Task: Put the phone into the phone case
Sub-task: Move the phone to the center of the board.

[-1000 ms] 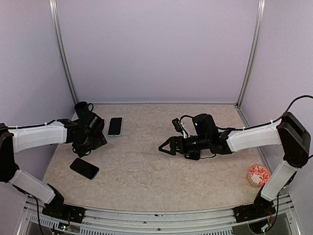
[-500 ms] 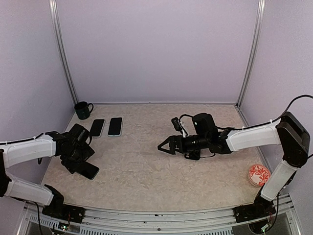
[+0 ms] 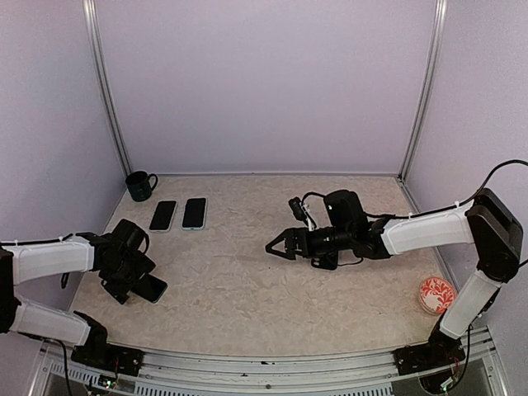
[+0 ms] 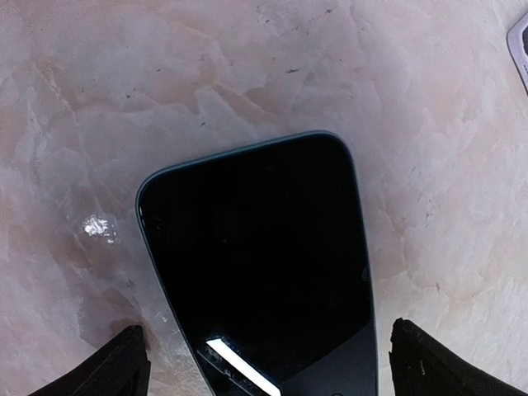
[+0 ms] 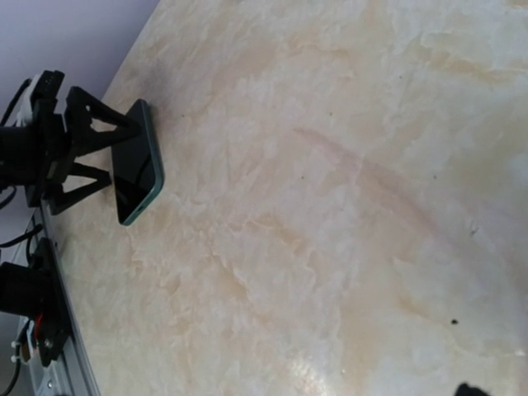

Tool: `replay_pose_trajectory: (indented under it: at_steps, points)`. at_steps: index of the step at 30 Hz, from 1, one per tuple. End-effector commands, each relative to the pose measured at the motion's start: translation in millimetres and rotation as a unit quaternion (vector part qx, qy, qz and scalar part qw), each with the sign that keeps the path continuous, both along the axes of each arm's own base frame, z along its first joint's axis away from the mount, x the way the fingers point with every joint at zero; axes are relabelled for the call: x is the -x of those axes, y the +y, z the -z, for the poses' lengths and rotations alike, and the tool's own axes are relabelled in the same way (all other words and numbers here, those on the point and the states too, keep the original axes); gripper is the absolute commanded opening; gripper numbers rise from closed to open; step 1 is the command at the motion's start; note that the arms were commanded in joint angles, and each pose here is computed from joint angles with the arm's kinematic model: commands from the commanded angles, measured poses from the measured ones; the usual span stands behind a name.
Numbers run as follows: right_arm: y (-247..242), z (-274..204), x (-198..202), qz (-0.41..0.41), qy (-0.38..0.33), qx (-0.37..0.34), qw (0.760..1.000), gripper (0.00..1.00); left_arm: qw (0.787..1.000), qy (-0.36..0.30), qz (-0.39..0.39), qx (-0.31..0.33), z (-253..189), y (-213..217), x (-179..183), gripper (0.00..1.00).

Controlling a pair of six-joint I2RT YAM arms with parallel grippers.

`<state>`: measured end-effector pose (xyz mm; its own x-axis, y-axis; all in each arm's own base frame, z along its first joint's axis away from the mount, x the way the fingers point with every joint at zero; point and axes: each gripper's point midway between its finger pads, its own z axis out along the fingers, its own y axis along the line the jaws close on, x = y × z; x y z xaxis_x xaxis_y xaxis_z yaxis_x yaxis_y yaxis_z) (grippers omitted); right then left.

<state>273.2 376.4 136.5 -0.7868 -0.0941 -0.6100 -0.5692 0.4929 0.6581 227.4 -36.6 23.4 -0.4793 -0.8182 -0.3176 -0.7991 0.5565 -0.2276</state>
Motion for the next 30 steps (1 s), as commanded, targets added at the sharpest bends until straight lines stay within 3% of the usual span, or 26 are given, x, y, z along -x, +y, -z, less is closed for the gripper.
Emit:
replay_pose_trajectory:
  at_steps: [1, 13, 24, 30]
  points:
    - [4.3, -7.4, -7.3, 0.000, -0.009, -0.008, 1.000, 0.99, 1.000, 0.002, -0.004, 0.016, 7.8, -1.9, -3.8, 0.99]
    - [2.6, -9.2, -7.9, 0.005, -0.012, -0.010, 1.000, 0.99, 0.997, 0.071, 0.014, 0.016, 27.5, -4.6, 6.6, 0.97]
    - [-0.7, -8.7, -5.6, 0.006, -0.015, -0.008, 1.000, 0.99, 0.990, 0.132, 0.032, 0.022, 49.2, -10.8, 17.1, 0.86]
    - [-2.5, -9.4, -5.3, 0.008, -0.018, -0.007, 1.000, 0.99, 0.990, 0.136, 0.039, 0.028, 53.2, -14.0, 16.1, 0.74]
